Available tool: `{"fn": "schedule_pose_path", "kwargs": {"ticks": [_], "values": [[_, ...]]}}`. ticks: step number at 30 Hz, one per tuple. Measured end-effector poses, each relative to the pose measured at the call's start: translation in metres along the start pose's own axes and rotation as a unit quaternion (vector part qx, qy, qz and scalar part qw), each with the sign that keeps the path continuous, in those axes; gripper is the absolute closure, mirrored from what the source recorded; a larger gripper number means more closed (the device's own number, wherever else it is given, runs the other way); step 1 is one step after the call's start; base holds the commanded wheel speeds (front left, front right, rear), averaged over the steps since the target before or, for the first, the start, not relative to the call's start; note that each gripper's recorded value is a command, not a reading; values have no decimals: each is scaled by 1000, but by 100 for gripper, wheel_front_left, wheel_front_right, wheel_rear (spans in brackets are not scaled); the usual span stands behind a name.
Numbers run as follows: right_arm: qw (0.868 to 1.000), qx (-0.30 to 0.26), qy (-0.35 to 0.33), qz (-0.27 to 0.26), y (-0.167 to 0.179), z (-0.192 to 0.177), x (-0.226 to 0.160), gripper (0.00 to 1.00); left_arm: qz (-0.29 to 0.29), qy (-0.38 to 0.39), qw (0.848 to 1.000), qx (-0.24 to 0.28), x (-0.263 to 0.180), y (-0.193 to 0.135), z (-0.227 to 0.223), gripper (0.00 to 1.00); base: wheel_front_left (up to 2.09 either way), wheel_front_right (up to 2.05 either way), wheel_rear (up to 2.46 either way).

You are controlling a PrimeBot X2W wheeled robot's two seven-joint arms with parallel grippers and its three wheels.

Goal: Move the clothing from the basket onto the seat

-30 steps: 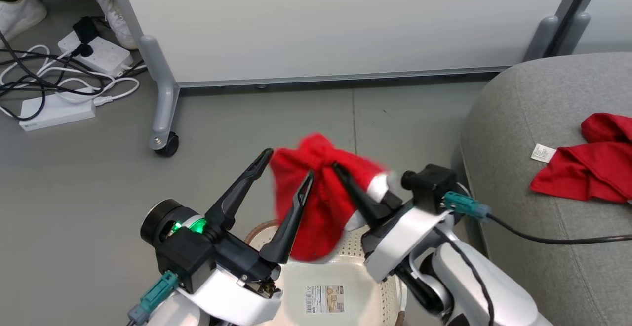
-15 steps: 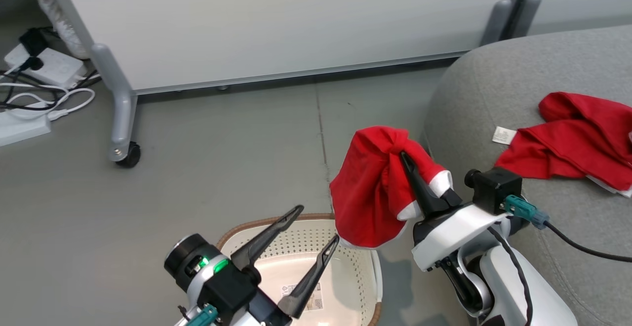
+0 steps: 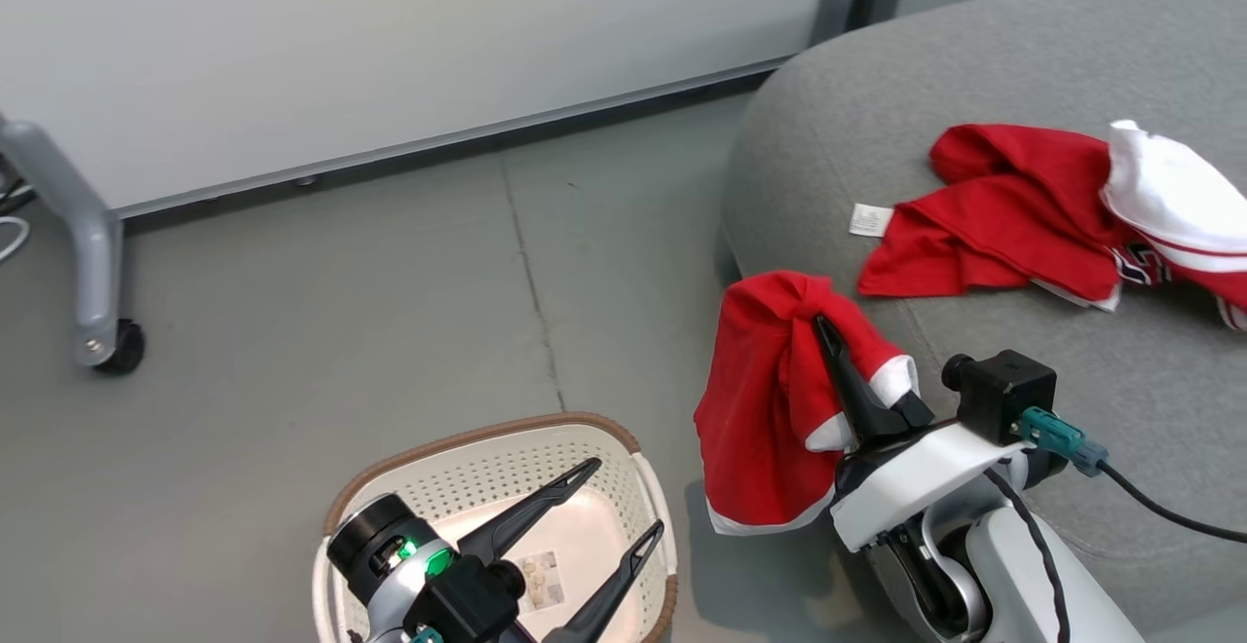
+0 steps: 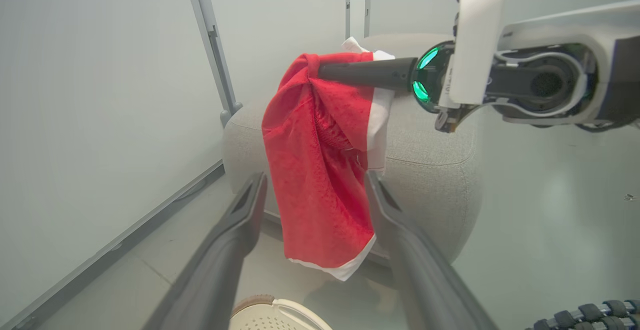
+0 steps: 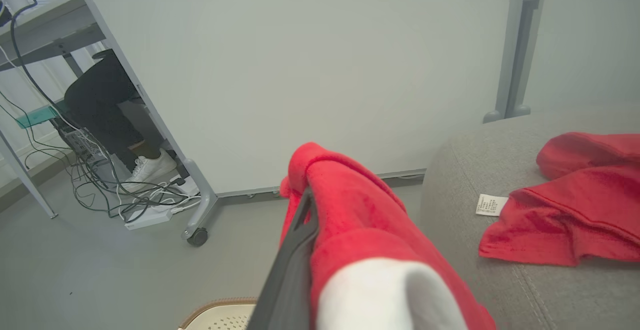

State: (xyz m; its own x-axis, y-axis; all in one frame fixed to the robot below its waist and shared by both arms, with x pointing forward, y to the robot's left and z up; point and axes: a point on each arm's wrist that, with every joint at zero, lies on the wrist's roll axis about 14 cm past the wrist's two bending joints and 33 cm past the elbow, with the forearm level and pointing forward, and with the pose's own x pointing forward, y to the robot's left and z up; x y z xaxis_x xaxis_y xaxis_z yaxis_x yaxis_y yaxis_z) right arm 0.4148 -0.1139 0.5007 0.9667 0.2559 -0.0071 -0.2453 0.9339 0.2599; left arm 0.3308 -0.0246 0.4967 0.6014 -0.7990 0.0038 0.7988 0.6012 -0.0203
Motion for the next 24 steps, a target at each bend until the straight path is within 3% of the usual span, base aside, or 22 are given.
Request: {"fn": "schedule_pose_path", "kwargs": {"ticks": [14,24], "values": [[997,3,-21,-77,-51,8,-21,100,-71,10,997,-12,29,-14,-15,0,0,0,0],[984,-67,-132,-104,-96,98,29,100,-95,-11,995,-5,52,2,-12,0,0,0,0]]}}
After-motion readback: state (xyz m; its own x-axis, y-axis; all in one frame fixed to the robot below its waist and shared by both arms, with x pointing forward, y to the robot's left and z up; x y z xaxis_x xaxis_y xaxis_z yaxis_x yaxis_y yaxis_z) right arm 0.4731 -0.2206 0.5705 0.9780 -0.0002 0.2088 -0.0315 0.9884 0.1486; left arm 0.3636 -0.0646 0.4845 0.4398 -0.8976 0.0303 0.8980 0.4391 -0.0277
